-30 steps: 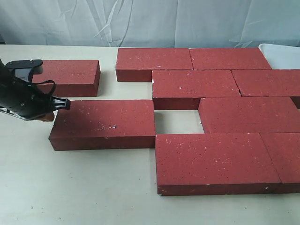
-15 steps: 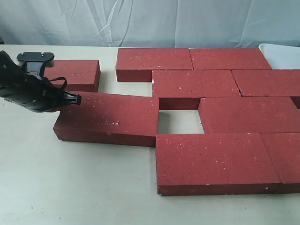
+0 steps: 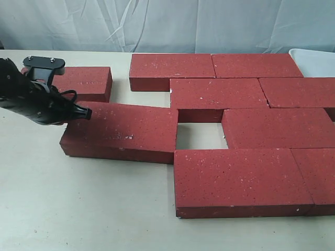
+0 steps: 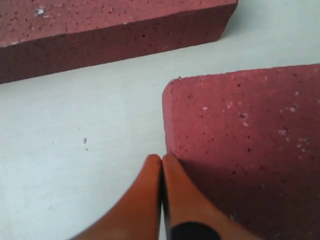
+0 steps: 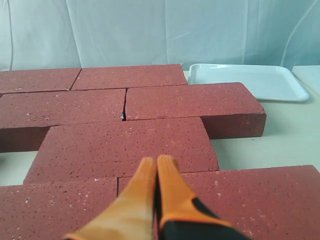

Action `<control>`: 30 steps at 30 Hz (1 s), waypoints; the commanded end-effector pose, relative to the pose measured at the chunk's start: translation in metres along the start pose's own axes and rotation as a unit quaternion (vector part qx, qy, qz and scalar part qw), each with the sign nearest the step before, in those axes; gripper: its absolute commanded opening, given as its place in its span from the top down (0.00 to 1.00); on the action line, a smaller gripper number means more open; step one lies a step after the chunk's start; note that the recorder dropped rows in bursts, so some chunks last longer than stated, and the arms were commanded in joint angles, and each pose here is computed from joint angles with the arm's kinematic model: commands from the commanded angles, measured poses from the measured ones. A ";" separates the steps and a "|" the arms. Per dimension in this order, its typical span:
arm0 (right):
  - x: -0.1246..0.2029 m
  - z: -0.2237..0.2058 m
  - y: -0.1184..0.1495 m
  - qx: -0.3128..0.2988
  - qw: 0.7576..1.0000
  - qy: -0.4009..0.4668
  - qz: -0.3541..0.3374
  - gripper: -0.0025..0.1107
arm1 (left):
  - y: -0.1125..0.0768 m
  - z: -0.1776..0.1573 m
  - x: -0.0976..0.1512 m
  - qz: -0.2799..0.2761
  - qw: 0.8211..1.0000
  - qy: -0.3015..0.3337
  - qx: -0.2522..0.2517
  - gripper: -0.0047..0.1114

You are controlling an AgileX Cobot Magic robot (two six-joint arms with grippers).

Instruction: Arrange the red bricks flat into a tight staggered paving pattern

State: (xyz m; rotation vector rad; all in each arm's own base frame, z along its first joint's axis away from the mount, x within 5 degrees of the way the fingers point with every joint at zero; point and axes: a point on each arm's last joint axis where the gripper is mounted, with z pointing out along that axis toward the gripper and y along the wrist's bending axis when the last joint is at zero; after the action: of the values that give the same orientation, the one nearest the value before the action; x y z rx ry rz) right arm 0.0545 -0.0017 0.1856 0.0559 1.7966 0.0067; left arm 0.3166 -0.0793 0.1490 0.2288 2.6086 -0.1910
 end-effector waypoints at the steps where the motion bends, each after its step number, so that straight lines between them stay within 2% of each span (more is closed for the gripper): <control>1: 0.000 0.000 0.000 -0.001 1.000 -0.005 -0.002 0.99 | -0.008 0.001 0.012 0.015 0.998 0.059 -0.003 0.96; 8: 0.000 0.000 0.000 -0.001 1.000 -0.005 -0.002 0.99 | -0.006 0.000 0.017 0.014 0.996 0.087 -0.018 0.96; 16: 0.000 0.000 0.000 -0.001 1.000 -0.005 -0.002 0.99 | 0.000 -0.003 0.014 0.024 0.995 0.089 -0.027 0.96; 21: 0.000 0.000 0.000 -0.001 1.000 -0.005 -0.002 0.99 | 0.014 -0.027 0.001 0.005 0.995 0.089 -0.038 0.96; 25: 0.000 0.000 0.000 -0.001 1.000 -0.005 -0.002 0.99 | 0.012 -0.053 -0.008 0.033 0.997 0.058 -0.040 0.96; 30: 0.000 0.000 0.000 -0.001 1.000 -0.005 -0.002 0.99 | 0.004 -0.073 -0.010 0.014 0.999 0.043 -0.009 0.96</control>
State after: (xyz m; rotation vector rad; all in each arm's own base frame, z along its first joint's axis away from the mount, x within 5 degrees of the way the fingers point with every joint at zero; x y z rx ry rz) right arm 0.0545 -0.0017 0.1856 0.0559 1.7966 0.0067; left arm 0.2962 -0.0605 0.2067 0.2854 2.6878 -0.0854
